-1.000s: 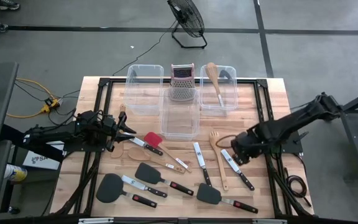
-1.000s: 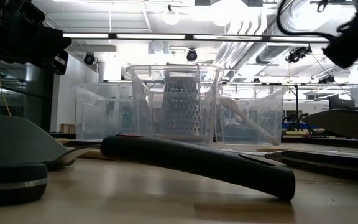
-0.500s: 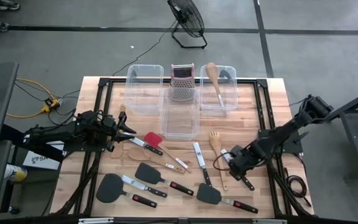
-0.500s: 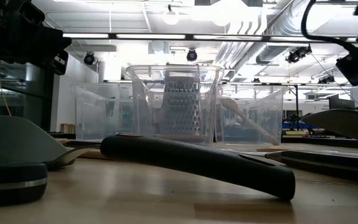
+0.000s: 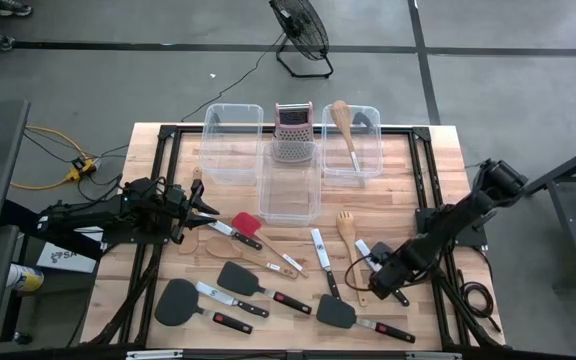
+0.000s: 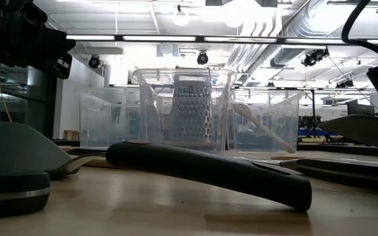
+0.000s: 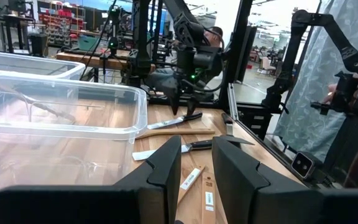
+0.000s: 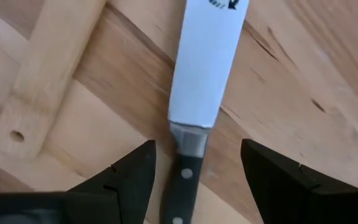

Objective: Pick & Place Kitchen Items
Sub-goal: Put the black table knife into the middle transparent bin

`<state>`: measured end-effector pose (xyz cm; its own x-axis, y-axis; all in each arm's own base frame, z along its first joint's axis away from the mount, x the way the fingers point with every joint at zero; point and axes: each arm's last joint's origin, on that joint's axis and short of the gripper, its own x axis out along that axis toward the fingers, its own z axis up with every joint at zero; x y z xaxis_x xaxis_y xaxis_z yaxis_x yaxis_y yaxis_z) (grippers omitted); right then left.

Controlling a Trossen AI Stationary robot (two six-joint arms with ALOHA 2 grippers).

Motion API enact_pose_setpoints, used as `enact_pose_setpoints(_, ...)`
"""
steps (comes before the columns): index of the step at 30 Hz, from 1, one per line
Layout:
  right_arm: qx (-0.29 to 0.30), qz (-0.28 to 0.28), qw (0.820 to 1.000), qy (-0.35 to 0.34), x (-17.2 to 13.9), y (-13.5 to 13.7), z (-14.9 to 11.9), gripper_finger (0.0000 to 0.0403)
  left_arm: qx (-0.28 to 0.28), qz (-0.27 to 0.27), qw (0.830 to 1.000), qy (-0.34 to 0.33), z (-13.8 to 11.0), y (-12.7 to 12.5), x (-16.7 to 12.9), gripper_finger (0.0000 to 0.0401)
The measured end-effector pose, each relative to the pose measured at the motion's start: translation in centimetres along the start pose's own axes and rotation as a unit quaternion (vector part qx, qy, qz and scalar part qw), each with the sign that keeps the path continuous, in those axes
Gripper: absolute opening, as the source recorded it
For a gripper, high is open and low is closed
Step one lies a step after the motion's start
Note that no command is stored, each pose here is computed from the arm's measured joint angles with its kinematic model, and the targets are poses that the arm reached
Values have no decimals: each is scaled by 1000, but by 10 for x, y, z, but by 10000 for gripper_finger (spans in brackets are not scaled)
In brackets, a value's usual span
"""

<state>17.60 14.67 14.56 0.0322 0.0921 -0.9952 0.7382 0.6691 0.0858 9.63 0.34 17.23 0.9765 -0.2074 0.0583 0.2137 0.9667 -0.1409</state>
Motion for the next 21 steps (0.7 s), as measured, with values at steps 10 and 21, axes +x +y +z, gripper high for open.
enact_pose_setpoints(10, 17, -33, 999, 5, 20, 5, 1, 185, 0, 0, 1000, 0, 0, 0, 0, 90)
enact_pose_setpoints(21, 25, -40, 999, 14, 23, 6, 1, 75, 0, 0, 1000, 0, 0, 0, 0, 90)
